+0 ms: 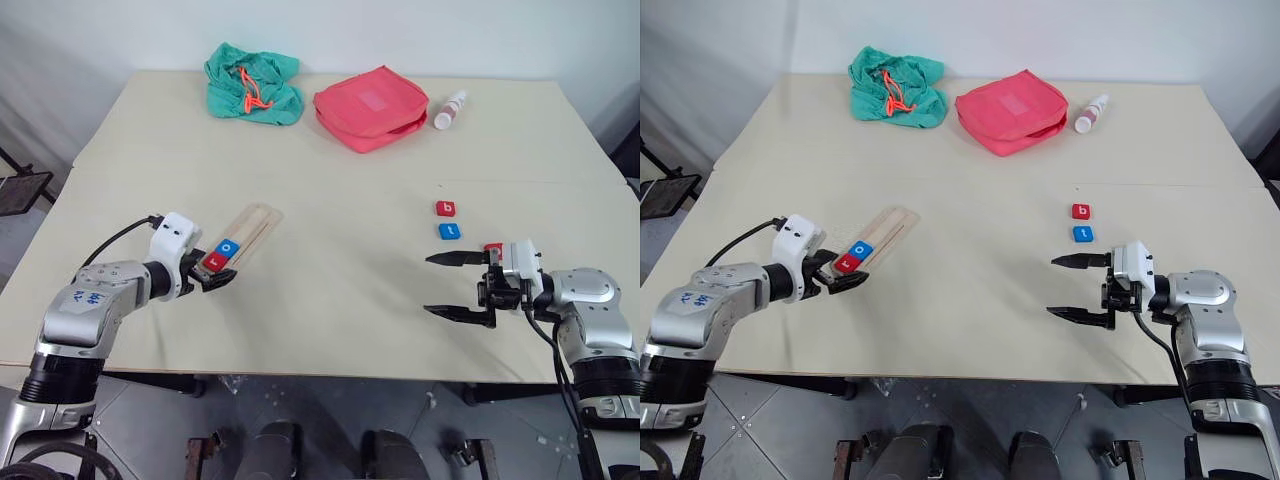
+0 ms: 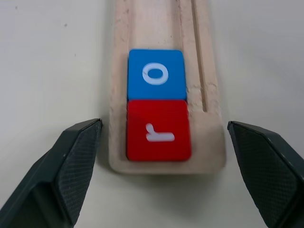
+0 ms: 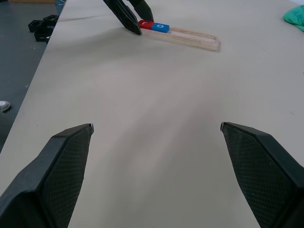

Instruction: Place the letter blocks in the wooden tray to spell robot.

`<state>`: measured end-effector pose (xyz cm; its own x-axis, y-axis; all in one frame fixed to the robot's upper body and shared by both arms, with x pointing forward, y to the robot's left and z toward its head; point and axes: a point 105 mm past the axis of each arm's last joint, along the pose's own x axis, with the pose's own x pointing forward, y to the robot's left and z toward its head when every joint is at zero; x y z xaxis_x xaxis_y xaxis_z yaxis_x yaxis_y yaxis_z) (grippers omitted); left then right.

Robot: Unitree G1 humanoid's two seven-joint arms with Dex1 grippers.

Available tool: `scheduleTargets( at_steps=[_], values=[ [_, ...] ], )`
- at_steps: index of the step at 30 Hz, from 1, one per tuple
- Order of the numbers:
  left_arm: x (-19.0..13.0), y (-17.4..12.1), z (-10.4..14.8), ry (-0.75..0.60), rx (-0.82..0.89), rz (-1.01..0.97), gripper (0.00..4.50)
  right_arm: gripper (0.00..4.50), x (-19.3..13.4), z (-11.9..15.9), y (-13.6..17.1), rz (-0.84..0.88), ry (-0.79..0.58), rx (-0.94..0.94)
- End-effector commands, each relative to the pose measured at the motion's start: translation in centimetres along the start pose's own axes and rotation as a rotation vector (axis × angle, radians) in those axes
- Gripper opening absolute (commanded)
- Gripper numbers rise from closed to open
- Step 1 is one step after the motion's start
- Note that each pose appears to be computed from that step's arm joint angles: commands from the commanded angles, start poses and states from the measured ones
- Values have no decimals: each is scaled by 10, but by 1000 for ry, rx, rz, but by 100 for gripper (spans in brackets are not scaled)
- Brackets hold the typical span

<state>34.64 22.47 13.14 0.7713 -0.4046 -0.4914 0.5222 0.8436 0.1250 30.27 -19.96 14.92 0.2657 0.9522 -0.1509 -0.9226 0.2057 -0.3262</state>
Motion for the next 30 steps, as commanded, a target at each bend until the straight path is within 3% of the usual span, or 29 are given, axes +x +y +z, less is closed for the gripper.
scheduleTargets(
  at_steps=[1, 3, 7, 10, 14, 18, 30],
  values=[
    [8, 0, -13, 65, 9, -5, 450, 448, -8, 11, -2, -19, -10, -44],
    [11, 3, -15, 65, 20, 16, 431, 450, -9, 12, -2, -22, -9, -46],
    [14, 0, -15, 34, -16, -2, 338, 450, -11, 12, -3, -29, -3, -49],
    [13, -4, -12, 14, 1, -39, 339, 450, -12, 12, -3, -33, 0, -49],
    [4, -15, 10, -165, 116, -131, 339, 450, -14, 13, -4, -36, 6, -51],
    [-6, -38, 20, -243, 246, -300, 339, 450, -16, 13, -5, -23, 17, -53],
    [20, -84, 52, -252, 483, -607, 339, 450, -26, 9, -4, -24, 55, -57]
  ],
)
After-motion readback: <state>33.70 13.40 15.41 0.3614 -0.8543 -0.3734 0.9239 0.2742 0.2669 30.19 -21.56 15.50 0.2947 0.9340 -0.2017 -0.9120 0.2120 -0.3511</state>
